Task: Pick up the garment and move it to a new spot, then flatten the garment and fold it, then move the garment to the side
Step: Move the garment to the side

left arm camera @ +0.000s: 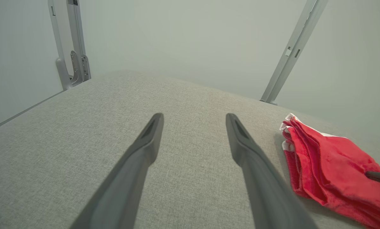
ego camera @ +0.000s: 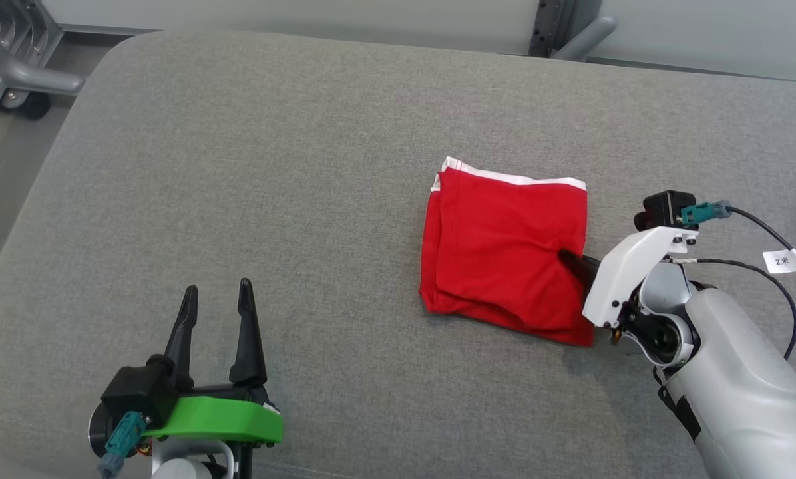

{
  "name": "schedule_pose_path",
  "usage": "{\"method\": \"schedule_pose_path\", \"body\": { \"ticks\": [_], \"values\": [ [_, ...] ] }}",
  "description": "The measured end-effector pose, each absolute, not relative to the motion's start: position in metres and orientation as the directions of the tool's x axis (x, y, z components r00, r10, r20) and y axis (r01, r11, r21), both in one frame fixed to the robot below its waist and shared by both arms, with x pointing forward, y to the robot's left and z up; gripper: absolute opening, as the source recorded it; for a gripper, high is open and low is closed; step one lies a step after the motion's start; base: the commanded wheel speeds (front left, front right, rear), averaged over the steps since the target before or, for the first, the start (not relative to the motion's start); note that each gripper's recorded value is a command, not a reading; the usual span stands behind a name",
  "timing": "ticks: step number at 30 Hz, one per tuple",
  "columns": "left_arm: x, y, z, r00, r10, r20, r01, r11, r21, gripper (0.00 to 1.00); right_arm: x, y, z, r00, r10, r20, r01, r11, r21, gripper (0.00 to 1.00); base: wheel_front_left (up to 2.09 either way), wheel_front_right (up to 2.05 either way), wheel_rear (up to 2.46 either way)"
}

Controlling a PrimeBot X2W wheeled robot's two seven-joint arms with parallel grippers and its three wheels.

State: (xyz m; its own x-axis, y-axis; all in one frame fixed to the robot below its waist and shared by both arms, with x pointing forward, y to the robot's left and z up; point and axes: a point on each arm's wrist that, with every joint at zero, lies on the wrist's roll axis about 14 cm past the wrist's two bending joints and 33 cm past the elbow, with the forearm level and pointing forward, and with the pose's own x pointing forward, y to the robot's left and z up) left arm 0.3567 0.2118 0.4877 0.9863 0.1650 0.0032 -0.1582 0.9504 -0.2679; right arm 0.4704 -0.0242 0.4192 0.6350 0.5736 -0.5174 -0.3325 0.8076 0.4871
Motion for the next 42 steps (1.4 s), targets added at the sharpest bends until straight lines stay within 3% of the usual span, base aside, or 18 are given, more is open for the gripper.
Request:
{"method": "schedule_pose_path", "body": {
  "ticks": [12, 30, 42],
  "values": [
    [0.37, 0.172, 0.487, 0.999, 0.032, 0.011, -0.028, 0.963, -0.269, 1.0, 0.456, -0.074, 0.439, 0.681, 0.524, -0.511, -0.346, 0.846, 0.406, 0.0, 0.0, 0.0, 0.0],
    [0.418, 0.045, 0.489, 0.936, -0.347, 0.053, 0.348, 0.895, -0.279, 1.0, 0.421, -0.228, 0.467, 0.833, 0.208, -0.513, -0.088, 0.965, 0.249, 0.0, 0.0, 0.0, 0.0],
    [0.425, 0.019, 0.479, 0.909, -0.414, 0.035, 0.406, 0.865, -0.295, 1.0, 0.428, -0.246, 0.481, 0.865, 0.142, -0.481, -0.071, 0.984, 0.164, 0.0, 0.0, 0.0, 0.0]
  ]
}}
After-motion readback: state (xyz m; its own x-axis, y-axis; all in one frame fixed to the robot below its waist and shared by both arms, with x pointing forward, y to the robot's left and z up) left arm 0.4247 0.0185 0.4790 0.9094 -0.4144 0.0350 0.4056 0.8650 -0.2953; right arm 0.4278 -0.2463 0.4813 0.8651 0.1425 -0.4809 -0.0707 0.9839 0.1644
